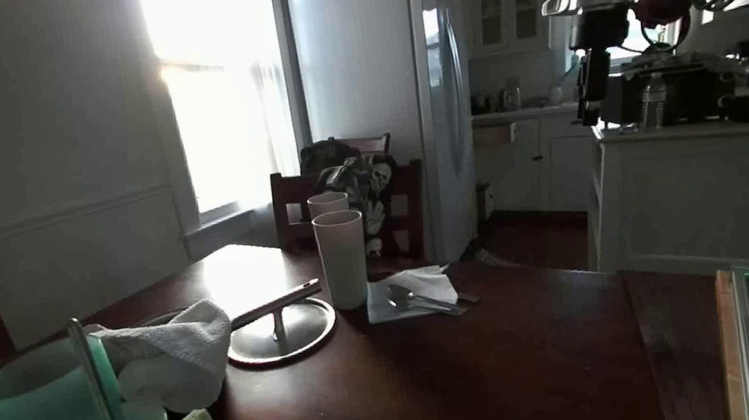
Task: Remove the white towel from the pot and put it on the table
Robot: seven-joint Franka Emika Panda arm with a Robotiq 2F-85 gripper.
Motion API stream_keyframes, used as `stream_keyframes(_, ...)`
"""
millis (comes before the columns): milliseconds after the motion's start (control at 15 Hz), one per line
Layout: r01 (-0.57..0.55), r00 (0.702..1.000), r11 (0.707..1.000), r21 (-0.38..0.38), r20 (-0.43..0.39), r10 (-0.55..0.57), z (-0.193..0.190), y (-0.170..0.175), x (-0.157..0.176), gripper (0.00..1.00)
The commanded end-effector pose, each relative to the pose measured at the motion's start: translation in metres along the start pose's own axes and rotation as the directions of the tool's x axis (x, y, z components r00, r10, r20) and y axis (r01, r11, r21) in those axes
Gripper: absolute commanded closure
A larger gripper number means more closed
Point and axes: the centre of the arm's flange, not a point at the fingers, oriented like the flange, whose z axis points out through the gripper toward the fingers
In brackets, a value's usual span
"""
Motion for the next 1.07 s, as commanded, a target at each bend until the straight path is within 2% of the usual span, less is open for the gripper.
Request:
stream_keyframes(0,0.0,1.0,1.0,0.001,0.002,0.0,0.001,0.0,0.0,0.0)
stream_keyframes(333,0.001,1.0,1.0,0.002,0.004,-0.001,0.001,0.0,0.0,0.0)
stream_keyframes(400,0.025,1.0,1.0,-0.005,-0.001,-0.025,-0.006,-0.014,0.014,0.0)
stream_keyframes(533,0.092,0.995,0.996,-0.015,-0.023,-0.092,-0.024,-0.046,0.045,0.0)
stream_keyframes(733,0.233,0.972,0.972,-0.018,-0.034,-0.233,-0.044,-0.115,0.093,0.0)
stream_keyframes(867,0.344,0.938,0.939,-0.026,-0.028,-0.345,-0.046,-0.169,0.119,0.0)
stream_keyframes(1000,0.422,0.905,0.903,-0.083,-0.019,-0.425,-0.044,-0.214,0.149,0.0)
